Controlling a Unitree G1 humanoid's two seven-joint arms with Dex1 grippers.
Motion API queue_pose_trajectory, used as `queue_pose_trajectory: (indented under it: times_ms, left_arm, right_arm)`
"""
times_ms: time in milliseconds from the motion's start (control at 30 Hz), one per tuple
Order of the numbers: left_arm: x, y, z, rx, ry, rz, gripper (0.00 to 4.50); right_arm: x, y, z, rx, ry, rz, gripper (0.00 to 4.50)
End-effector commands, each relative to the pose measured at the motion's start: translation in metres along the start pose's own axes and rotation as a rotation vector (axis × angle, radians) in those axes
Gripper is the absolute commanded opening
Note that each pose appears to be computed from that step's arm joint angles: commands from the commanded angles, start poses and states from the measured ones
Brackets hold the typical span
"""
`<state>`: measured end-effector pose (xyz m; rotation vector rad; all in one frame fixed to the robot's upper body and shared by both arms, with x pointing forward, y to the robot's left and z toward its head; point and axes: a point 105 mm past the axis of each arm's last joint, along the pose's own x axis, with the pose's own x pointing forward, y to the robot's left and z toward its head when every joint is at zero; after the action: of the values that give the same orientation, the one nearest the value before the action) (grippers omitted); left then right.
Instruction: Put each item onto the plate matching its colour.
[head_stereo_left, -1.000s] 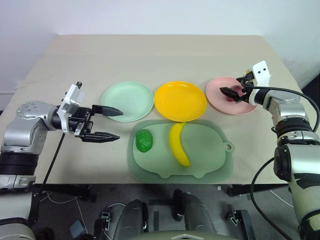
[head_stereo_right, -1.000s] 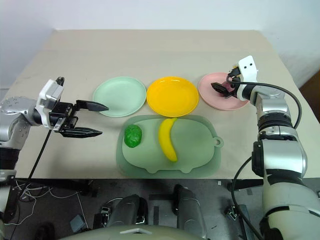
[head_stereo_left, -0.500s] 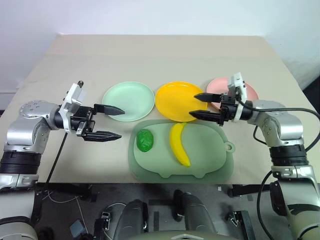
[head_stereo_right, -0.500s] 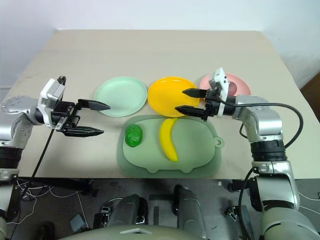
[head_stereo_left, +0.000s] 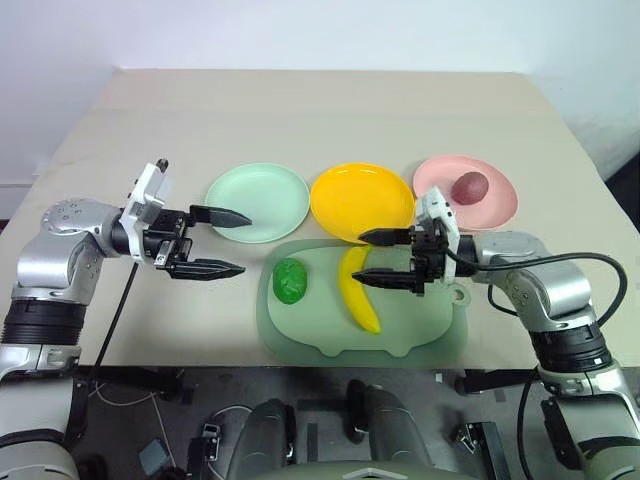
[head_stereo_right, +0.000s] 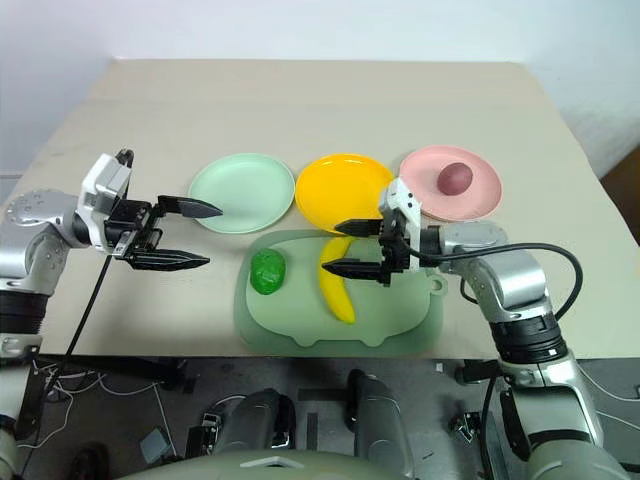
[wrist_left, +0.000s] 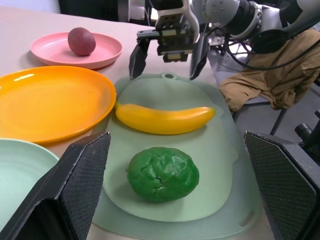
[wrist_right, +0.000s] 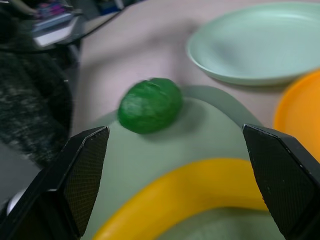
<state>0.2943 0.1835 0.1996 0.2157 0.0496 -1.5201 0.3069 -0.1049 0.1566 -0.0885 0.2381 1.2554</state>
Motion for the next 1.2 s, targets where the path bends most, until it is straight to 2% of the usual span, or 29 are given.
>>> queue_pose_trajectory:
  times_ms: [33, 167, 400, 633, 800, 900, 1100, 1200]
  left_arm:
    - [-0.001, -0.001, 0.005, 0.036, 0.008, 0.001, 4.50]
    - [-0.001, 0.001, 0.006, 0.036, 0.009, 0.001, 4.50]
    - [-0.001, 0.003, 0.006, 0.036, 0.009, 0.005, 4.50]
    - [0.001, 0.006, 0.006, 0.033, 0.005, 0.003, 4.50]
    - [0.000, 0.008, 0.006, 0.033, 0.001, 0.007, 4.50]
    - [0.000, 0.008, 0.006, 0.035, -0.001, 0.007, 4.50]
    - [0.002, 0.010, 0.006, 0.035, -0.005, 0.007, 4.50]
    - [0.003, 0.012, 0.006, 0.039, -0.006, 0.008, 4.50]
  right_arm:
    - [0.004, -0.009, -0.008, 0.002, 0.026, -0.105, 4.48]
    - [0.010, -0.013, -0.010, 0.030, 0.045, -0.188, 4.48]
    - [0.016, -0.008, 0.002, 0.105, -0.033, -0.215, 4.48]
    - [0.002, -0.016, 0.000, 0.092, 0.029, -0.282, 4.48]
    - [-0.003, -0.003, -0.001, 0.241, 0.077, -0.235, 4.48]
    - [-0.005, -0.003, 0.001, 0.276, 0.105, -0.297, 4.48]
    - [0.004, 0.011, 0.006, 0.460, 0.109, -0.243, 4.48]
    - [0.008, 0.014, 0.006, 0.475, 0.118, -0.249, 4.48]
